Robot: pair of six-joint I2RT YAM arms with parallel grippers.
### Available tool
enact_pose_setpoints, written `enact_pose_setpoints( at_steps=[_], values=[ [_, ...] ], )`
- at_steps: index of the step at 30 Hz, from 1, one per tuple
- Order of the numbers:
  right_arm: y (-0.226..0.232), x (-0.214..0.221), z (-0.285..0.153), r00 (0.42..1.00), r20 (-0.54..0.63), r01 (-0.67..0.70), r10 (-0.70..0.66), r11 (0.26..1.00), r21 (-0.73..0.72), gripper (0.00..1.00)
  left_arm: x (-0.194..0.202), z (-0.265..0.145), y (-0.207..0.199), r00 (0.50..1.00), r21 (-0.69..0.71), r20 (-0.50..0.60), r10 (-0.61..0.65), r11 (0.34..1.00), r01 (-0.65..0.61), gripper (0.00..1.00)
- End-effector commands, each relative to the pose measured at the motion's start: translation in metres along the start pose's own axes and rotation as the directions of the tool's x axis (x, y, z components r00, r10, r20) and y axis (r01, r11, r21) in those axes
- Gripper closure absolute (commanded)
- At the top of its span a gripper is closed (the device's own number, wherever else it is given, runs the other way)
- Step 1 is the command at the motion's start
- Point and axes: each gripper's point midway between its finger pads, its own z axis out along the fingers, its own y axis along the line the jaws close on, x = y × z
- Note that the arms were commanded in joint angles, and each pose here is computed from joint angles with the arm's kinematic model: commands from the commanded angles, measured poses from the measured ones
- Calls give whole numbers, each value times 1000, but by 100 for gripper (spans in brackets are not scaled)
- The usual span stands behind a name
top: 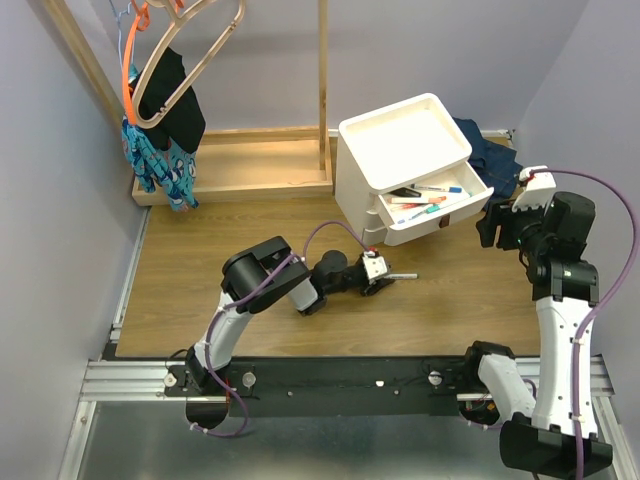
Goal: Sort the stationery into containers
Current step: Pick up the pen from the center of the board, then place the pen in the drawer.
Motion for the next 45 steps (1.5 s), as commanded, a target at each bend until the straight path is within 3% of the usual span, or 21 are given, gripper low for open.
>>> enact_pose_setpoints(
  at_steps=[1, 8, 12, 13, 17, 22, 23, 24, 26, 27, 29, 35, 39, 45],
  values=[
    [-5, 0, 8, 1000, 8, -11, 11, 1000, 10, 28, 13, 0, -19, 999, 104, -29, -29, 994, 31, 53],
    [-4, 4, 14, 1000, -1, -18, 18, 1000, 1, 28, 52, -3, -16, 988, 50, -150, -26, 998, 34, 63],
    [-4, 7, 15, 1000, -7, -20, 20, 1000, -3, 28, 75, -6, -11, 973, 4, -231, -5, 1000, 6, 74],
    [-4, 6, 16, 1000, -6, -21, 21, 1000, -3, 28, 78, -8, -12, 970, 4, -241, -3, 1000, 4, 79],
    [-4, 0, 15, 1000, 14, -20, 20, 1000, -4, 28, 62, -22, -20, 979, 39, -201, 36, 999, -29, 81],
    [-4, -17, 12, 997, 77, -14, 14, 1000, -4, 28, -2, -63, -41, 984, 138, -176, 41, 990, -17, 82],
    [-4, -23, 10, 995, 104, -11, 11, 1000, 1, 28, -41, -71, -47, 993, 184, -103, 59, 982, -39, 82],
    [-2, -20, 12, 994, 104, -14, 15, 1000, -10, 28, -36, -87, -60, 988, 225, -151, 36, 974, -1, 82],
    [2, -20, 11, 992, 123, -23, 26, 999, -24, 28, -78, -105, -70, 996, 274, -75, 50, 961, -27, 82],
    [3, -21, 10, 990, 140, -24, 27, 999, -26, 28, -75, -116, -76, 992, 288, -121, 26, 958, 10, 82],
    [4, -22, 9, 988, 150, -35, 39, 999, -28, 28, -91, -124, -75, 993, 287, -112, 42, 958, -8, 82],
    [4, -28, 2, 983, 184, -6, 9, 1000, -18, 28, -172, -137, -48, 986, 196, 15, 164, 967, -164, 82],
    [2, -32, 2, 976, 216, -8, 9, 1000, -7, 28, -231, -119, -12, 975, 70, 65, 212, 974, -216, 82],
    [-2, -28, 6, 970, 237, -51, 44, 998, 22, 28, -281, -82, 39, 969, -61, 79, 234, 971, -229, 82]
  ],
)
